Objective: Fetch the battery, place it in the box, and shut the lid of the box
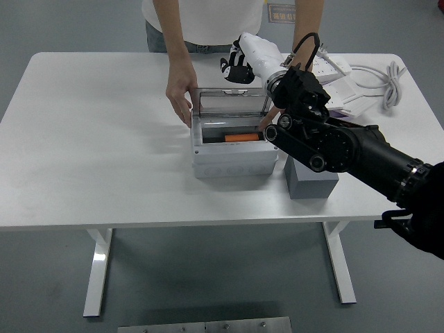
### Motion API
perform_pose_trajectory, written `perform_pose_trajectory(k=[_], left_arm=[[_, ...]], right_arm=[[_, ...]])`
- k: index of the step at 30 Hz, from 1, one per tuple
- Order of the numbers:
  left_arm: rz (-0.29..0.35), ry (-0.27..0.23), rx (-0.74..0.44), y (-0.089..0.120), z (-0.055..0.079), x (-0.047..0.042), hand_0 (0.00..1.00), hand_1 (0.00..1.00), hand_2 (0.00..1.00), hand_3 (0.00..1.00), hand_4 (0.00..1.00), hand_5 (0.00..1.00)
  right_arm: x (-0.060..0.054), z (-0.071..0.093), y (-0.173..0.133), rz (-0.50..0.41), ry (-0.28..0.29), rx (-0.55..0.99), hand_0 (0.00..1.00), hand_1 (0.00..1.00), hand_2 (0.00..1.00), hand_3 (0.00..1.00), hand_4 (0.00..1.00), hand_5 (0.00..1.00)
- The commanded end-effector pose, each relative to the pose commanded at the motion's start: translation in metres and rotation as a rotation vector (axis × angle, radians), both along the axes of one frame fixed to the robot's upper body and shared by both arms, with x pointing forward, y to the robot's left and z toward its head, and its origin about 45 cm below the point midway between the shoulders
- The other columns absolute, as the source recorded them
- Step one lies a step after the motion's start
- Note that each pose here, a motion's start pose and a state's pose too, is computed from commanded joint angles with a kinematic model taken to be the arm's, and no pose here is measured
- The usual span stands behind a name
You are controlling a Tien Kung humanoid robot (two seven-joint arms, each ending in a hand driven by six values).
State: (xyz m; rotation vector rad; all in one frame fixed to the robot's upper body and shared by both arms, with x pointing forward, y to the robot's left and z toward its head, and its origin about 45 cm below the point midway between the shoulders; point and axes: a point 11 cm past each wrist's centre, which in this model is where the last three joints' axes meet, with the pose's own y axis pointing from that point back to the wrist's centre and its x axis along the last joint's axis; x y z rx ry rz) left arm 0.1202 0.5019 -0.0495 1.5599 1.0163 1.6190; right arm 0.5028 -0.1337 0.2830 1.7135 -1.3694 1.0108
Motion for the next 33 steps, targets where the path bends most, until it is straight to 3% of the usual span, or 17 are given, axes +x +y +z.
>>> perform_pose_trajectory(k=[3, 4, 9, 10, 33], left_arm=[[-0.001, -0.001, 0.000, 0.000, 0.000, 0.0006, 0.496, 0.667, 0.526, 0.509, 0.291, 0.002], [-0.001, -0.001, 0.000, 0.000, 0.000, 0.0009, 0.494, 0.665, 0.526, 0.509, 0.281, 0.002], [-0.004, -0.001, 0.000, 0.000, 0.000, 0.0016, 0.494, 0.665, 0.526, 0.509, 0.281, 0.002], [-0.004, -0.001, 0.000, 0.000, 0.000, 0.0017, 0.493, 0.665, 0.525, 0.509, 0.274, 0.002], [-0.013, -0.003, -0.002, -0.002, 0.000, 0.0034, 0.492, 0.662, 0.523, 0.506, 0.266, 0.002]], right_arm=[[0.000, 0.001, 0.000, 0.002, 0.001, 0.000, 0.315, 0.348, 0.413, 0.522, 0.849, 0.655], [0.000, 0.001, 0.000, 0.003, 0.002, -0.001, 0.623, 0.554, 0.607, 0.652, 0.983, 0.832], [0.000, -0.001, 0.002, 0.006, 0.006, -0.002, 0.623, 0.554, 0.607, 0.652, 0.983, 0.832], [0.000, -0.001, 0.002, 0.007, 0.007, -0.003, 0.778, 0.666, 0.657, 0.676, 0.997, 0.849], [-0.009, -0.024, 0.007, 0.027, 0.054, -0.036, 0.799, 0.680, 0.673, 0.690, 0.998, 0.888]])
